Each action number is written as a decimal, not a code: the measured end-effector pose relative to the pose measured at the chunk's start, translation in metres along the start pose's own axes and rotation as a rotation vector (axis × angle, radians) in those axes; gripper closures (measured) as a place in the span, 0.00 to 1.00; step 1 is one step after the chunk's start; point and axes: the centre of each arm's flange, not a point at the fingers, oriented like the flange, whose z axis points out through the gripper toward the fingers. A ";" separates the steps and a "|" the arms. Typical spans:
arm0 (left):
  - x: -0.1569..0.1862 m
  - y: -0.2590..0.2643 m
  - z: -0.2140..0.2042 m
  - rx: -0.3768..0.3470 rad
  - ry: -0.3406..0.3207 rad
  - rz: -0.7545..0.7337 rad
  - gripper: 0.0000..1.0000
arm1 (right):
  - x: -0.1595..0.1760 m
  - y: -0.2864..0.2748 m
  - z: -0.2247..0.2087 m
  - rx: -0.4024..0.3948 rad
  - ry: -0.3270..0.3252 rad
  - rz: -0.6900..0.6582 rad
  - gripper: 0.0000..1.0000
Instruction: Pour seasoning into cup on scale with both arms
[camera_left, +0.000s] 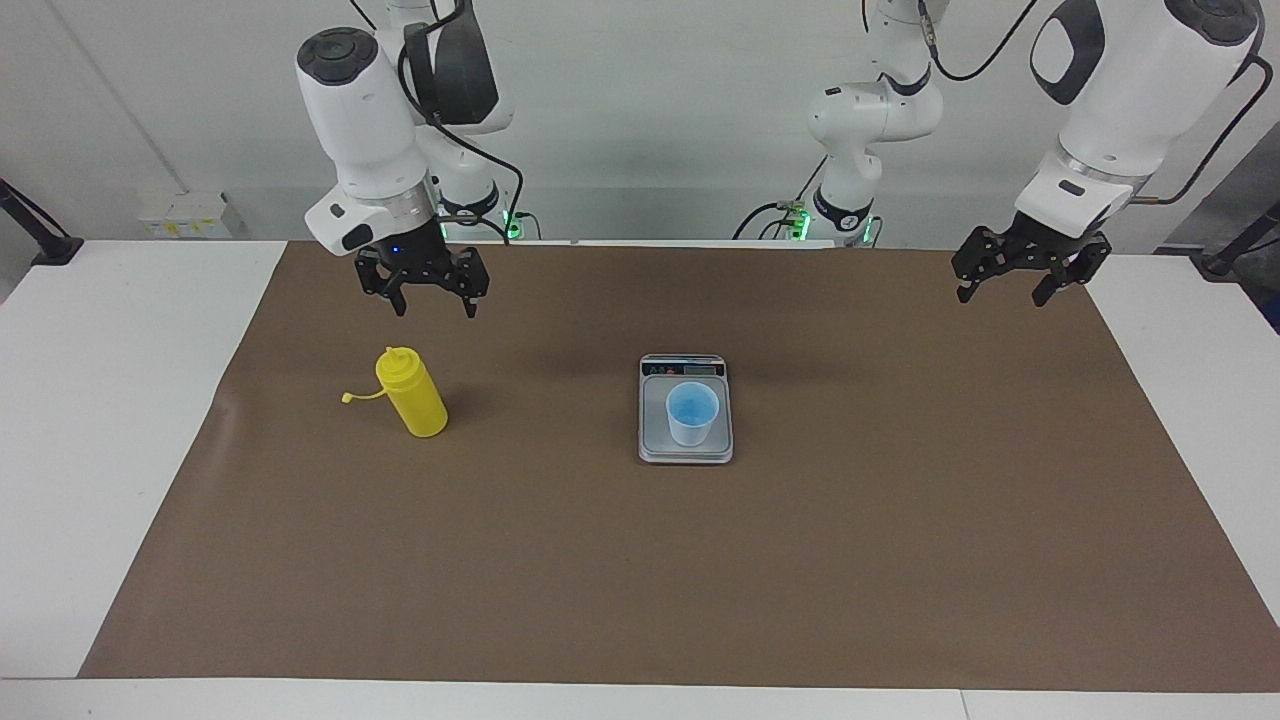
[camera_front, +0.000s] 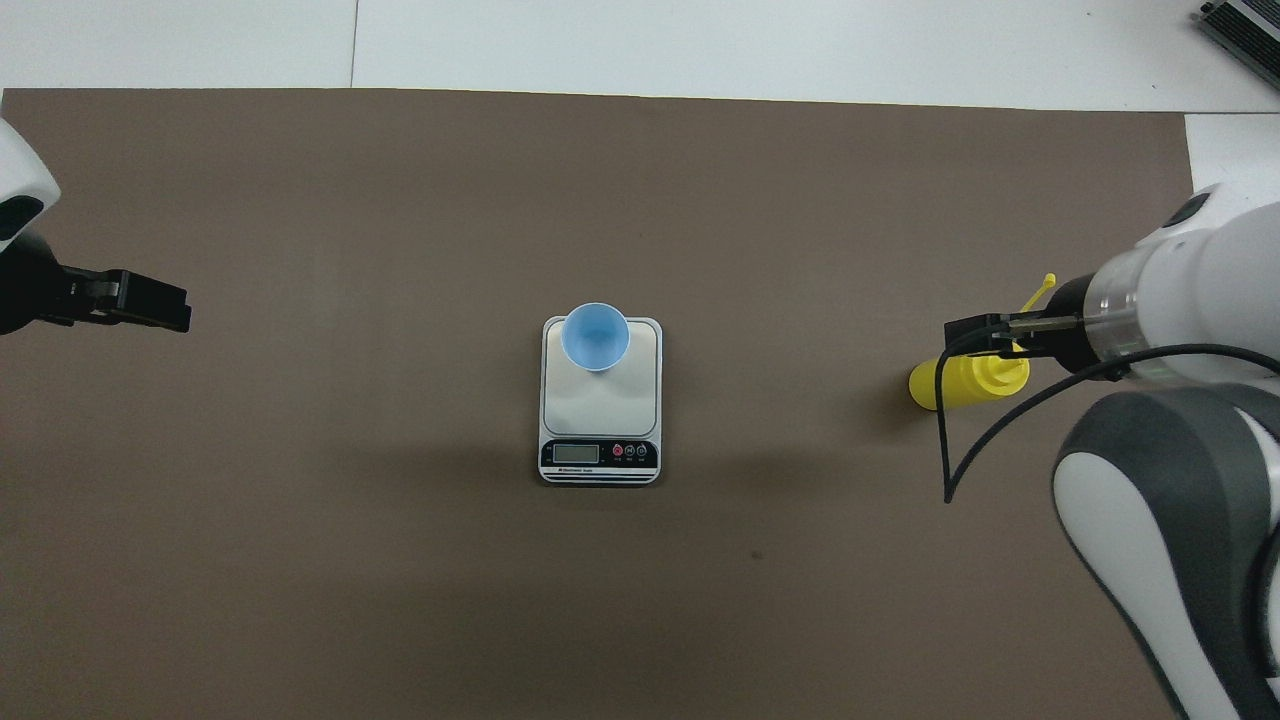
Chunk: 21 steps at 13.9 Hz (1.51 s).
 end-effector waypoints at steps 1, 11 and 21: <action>0.000 0.001 0.002 0.000 -0.003 0.001 0.00 | 0.003 0.008 -0.007 -0.011 0.015 -0.021 0.00; -0.003 0.002 0.005 0.001 -0.011 0.002 0.00 | 0.029 0.029 -0.023 -0.029 -0.005 -0.026 0.00; -0.003 0.002 0.004 0.001 -0.009 0.030 0.00 | 0.022 0.028 -0.009 -0.022 -0.045 -0.025 0.00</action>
